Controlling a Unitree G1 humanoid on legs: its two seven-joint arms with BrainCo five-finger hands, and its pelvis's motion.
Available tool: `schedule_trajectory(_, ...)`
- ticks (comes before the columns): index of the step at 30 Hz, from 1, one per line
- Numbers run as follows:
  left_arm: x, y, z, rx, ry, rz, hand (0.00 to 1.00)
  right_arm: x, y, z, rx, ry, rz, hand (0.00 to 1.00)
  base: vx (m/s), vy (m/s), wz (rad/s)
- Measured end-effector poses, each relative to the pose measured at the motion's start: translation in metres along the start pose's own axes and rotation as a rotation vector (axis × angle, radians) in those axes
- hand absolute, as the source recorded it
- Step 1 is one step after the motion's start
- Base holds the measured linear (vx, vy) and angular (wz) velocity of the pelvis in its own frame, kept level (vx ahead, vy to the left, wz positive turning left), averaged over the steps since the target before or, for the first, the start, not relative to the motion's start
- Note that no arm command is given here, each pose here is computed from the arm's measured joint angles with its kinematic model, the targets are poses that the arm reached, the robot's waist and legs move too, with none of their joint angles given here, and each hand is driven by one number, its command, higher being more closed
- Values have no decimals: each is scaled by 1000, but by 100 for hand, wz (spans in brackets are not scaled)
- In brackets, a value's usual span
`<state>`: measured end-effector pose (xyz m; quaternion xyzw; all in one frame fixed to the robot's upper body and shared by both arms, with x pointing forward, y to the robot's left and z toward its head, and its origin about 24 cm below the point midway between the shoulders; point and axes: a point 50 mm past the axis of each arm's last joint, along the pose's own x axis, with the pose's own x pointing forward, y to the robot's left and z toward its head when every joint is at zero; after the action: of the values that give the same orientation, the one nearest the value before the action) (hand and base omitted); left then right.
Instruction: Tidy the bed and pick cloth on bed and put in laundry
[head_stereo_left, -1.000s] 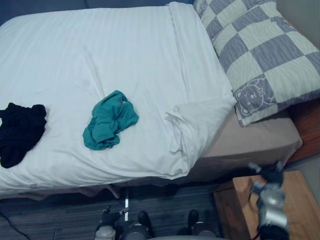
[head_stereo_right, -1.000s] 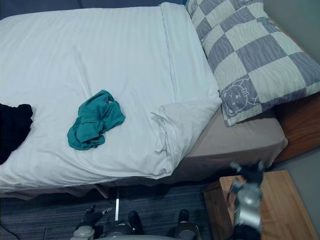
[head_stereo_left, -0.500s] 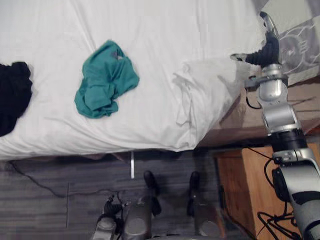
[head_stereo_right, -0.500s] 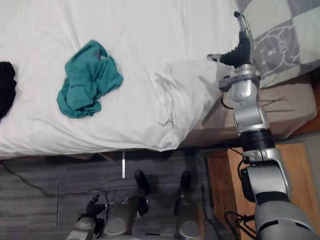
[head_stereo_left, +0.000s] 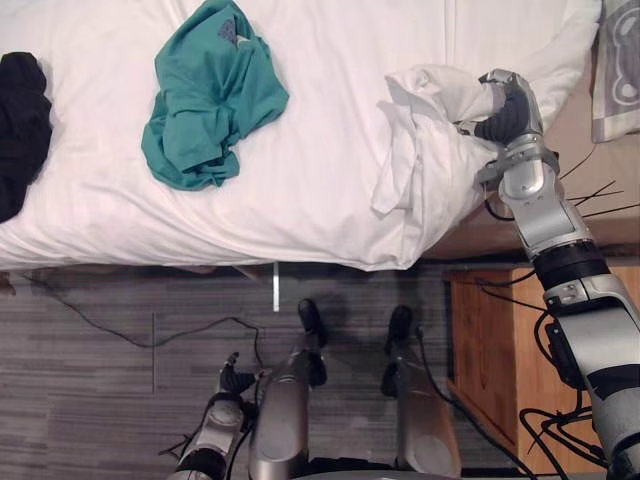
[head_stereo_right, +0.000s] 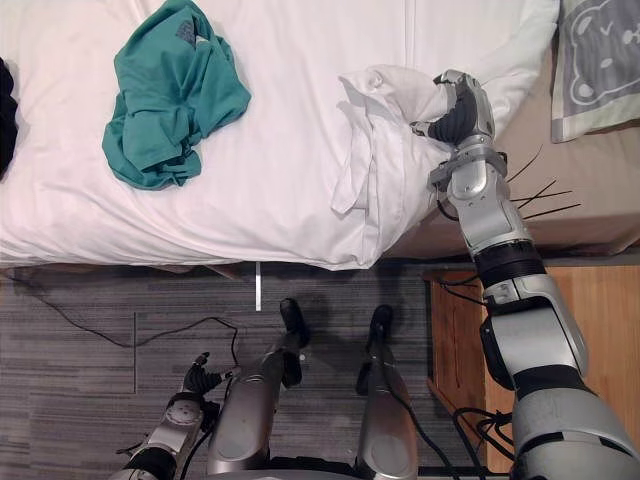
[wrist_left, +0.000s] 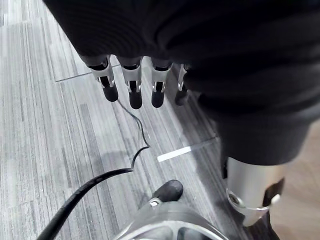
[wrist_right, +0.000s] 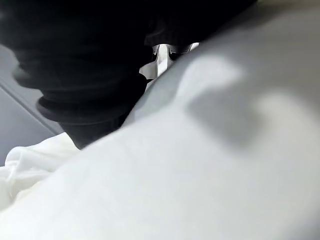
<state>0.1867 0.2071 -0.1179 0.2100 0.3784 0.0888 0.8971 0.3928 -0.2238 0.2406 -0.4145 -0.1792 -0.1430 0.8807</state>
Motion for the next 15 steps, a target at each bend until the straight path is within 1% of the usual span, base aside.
schedule_trajectory(3, -1, -1, -1, -2, 2, -4, 0, -13, 2, -22, 10, 63, 1, 100, 24, 4, -6)
schedule_trajectory(7, -4, -5, -2, -14, -5, -14, 0, -48, -10, -73, 64, 211, -76, 100, 82, 23, 9)
schedule_trajectory(8, -5, -6, -4, -15, -1, -20, 0, -60, -14, -89, 70, 267, -100, 0, 153, 32, 21)
schedule_trajectory(11, -7, -8, -9, -15, 10, -43, 0, -83, -24, -118, 99, 379, -162, 0, 147, 5, 3)
schedule_trajectory(12, -8, -9, -10, -15, 14, -46, 0, -86, -24, -122, 117, 396, -174, 0, 171, -16, -9)
schedule_trajectory(15, -10, -10, -14, -15, 25, -67, 0, -109, -14, -143, 281, 524, -239, 0, 109, -21, -6)
